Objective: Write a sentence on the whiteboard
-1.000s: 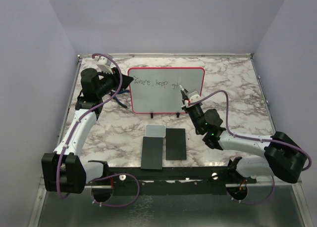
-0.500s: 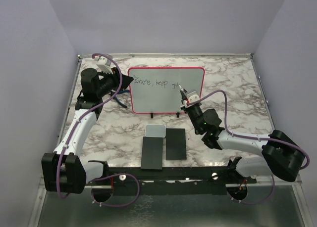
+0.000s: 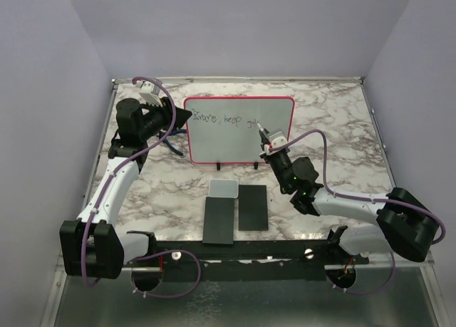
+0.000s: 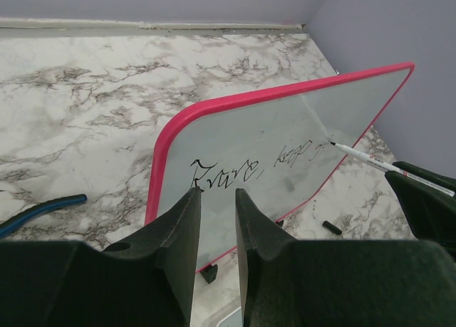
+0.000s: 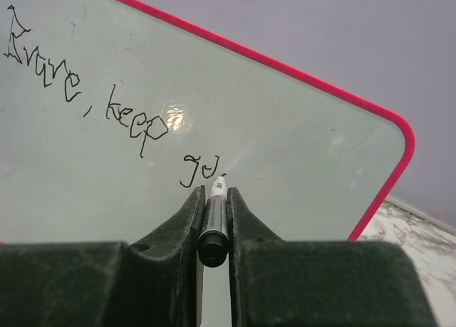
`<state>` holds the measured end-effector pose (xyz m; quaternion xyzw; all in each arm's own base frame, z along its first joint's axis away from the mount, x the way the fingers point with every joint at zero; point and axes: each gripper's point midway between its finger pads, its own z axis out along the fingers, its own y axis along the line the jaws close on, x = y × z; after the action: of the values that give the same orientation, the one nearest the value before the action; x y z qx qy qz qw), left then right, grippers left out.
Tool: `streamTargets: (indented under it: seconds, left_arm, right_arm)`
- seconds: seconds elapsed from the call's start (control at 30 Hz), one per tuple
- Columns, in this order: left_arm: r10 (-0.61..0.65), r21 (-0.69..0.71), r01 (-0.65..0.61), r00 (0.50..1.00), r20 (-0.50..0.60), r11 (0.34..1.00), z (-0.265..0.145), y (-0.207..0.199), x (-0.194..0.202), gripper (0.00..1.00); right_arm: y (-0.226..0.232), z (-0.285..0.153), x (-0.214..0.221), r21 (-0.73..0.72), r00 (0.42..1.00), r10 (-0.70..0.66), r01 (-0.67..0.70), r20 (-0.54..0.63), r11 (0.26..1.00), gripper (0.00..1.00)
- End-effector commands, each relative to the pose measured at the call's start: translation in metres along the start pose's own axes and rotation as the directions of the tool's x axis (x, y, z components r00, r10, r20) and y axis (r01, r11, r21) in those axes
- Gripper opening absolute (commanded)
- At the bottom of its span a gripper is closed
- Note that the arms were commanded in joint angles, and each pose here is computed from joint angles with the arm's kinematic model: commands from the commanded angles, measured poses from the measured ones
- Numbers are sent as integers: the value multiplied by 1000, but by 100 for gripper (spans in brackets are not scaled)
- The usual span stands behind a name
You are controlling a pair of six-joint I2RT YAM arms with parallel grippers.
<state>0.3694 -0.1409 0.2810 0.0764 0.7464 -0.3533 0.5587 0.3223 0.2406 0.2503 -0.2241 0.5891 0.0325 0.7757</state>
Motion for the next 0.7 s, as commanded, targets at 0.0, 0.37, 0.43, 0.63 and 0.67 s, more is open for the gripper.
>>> streamTargets:
  seconds: [0.0,0.37,0.43,0.63,0.67]
  left_arm:
    - [16,-8,-16,1000,3,1000,-5,-2,1,27]
    - [17,-6,-17,1000,4,1000,-5,-2,0,27]
    - [18,-6,-18,1000,4,1000,-5,-2,0,27]
    - [17,-7,-17,1000,2,1000,-5,-2,1,27]
    - [17,-7,-17,1000,2,1000,-5,-2,1,27]
  right_arm:
    - [-3,-5,10,10,999,3,-3,-33,1000,1]
    - [-2,-6,12,4,999,6,-6,-40,1000,1]
    - [-3,-6,9,3,999,8,-8,-31,1000,1]
    - [-9,-10,-14,-11,999,42,-42,19,999,1]
    - [-10,-11,-18,-12,998,48,-48,27,999,1]
